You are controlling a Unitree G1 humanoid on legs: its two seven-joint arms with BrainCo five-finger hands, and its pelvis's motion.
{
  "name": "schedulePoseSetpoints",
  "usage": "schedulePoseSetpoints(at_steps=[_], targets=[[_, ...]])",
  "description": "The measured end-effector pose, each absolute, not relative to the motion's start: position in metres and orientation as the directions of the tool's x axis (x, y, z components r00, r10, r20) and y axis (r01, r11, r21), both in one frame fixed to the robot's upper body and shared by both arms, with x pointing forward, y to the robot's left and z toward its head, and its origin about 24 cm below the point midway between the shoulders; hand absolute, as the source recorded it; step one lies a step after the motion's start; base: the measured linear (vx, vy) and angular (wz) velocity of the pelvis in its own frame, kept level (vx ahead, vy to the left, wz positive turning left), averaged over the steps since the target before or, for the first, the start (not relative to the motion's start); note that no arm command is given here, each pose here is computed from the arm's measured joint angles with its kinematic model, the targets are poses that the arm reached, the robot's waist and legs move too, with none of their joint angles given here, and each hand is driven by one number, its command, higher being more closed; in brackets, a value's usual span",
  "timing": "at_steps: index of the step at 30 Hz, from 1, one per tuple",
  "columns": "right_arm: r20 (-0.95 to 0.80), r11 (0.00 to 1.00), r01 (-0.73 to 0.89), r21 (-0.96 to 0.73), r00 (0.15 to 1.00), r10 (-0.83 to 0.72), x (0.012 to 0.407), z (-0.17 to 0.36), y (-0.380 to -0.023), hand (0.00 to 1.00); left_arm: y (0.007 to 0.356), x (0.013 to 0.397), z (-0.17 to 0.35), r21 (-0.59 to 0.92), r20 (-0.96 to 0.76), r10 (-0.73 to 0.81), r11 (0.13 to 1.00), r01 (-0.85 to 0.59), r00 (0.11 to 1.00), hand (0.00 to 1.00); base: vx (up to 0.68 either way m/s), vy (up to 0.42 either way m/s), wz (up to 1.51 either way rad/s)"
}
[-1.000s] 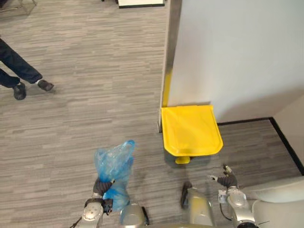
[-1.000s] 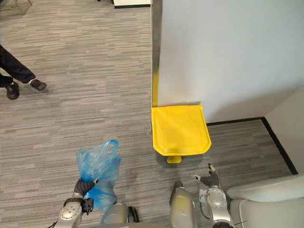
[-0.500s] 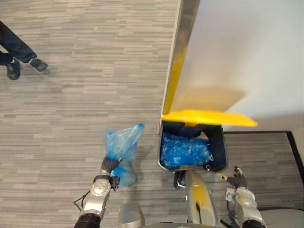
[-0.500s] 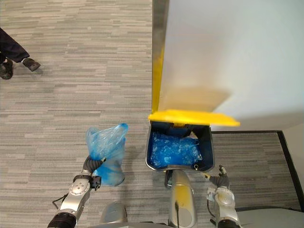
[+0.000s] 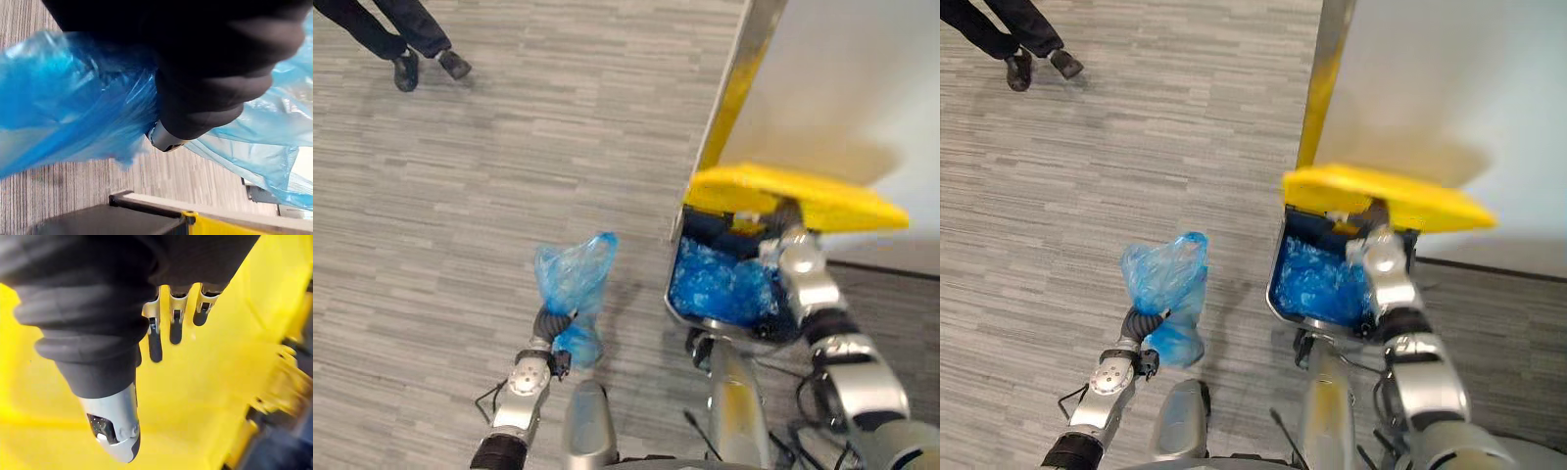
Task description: Gather rubbish on tea table into small bin, then transfer packed bag to large trash can.
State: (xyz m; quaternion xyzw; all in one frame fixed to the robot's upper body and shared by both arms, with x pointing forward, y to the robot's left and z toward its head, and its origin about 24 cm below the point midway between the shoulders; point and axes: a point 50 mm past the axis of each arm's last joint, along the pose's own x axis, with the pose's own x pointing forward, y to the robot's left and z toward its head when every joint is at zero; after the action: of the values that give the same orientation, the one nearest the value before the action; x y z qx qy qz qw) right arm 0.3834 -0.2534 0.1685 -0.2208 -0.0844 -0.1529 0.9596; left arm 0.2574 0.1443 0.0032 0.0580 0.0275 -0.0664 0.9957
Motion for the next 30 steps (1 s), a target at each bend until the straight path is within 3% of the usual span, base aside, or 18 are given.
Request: schedulePoseSetpoints(at_steps=[5, 9, 11, 14, 17, 21, 23, 26, 30], targets=[[0.247, 0.843, 0.3, -0.445, 0.947, -0.207, 0.393, 0.185, -0.242, 0.0, 0.089, 0.272, 0.055, 0.116, 0.153, -0.384, 0.922, 0.369, 0.911, 1.0, 0.0, 0.014, 0.01], [0.227, 0.837, 0.244, -0.49, 0.963, -0.148, 0.4, 0.192, -0.229, 0.0, 0.044, 0.271, 0.083, 0.12, 0.251, -0.548, 0.836, 0.536, 0.798, 1.0, -0.01, 0.003, -0.02], [0.231, 0.835, 0.211, -0.508, 0.967, -0.104, 0.404, 0.202, -0.22, 0.0, 0.01, 0.271, 0.111, 0.123, 0.334, -0.633, 0.764, 0.633, 0.699, 1.0, -0.05, 0.008, -0.1], [0.258, 0.827, 0.191, -0.529, 0.964, -0.058, 0.408, 0.218, -0.209, 0.0, -0.028, 0.265, 0.146, 0.117, 0.434, -0.694, 0.675, 0.728, 0.574, 1.0, -0.07, 0.003, -0.12], [0.26, 0.823, 0.165, -0.544, 0.965, -0.021, 0.409, 0.223, -0.202, 0.0, -0.053, 0.26, 0.16, 0.121, 0.471, -0.724, 0.619, 0.776, 0.504, 1.0, -0.02, 0.006, -0.13], [0.269, 0.816, 0.145, -0.56, 0.963, 0.013, 0.411, 0.231, -0.195, 0.0, -0.063, 0.283, 0.14, 0.154, 0.353, -0.733, 0.659, 0.737, 0.581, 1.0, -0.01, 0.012, -0.14], [0.307, 0.803, 0.149, -0.576, 0.951, 0.043, 0.412, 0.248, -0.186, 0.0, -0.049, 0.308, 0.121, 0.215, 0.244, -0.675, 0.738, 0.64, 0.696, 1.0, -0.02, 0.006, -0.14], [0.342, 0.797, 0.153, -0.584, 0.937, 0.07, 0.412, 0.261, -0.18, 0.0, -0.03, 0.333, 0.103, 0.317, 0.115, -0.583, 0.789, 0.527, 0.804, 1.0, -0.01, -0.007, -0.18], [0.362, 0.796, 0.163, -0.583, 0.929, 0.075, 0.411, 0.266, -0.18, 0.0, -0.009, 0.361, 0.109, 0.434, 0.087, -0.45, 0.82, 0.373, 0.889, 1.0, -0.02, -0.019, -0.12]])
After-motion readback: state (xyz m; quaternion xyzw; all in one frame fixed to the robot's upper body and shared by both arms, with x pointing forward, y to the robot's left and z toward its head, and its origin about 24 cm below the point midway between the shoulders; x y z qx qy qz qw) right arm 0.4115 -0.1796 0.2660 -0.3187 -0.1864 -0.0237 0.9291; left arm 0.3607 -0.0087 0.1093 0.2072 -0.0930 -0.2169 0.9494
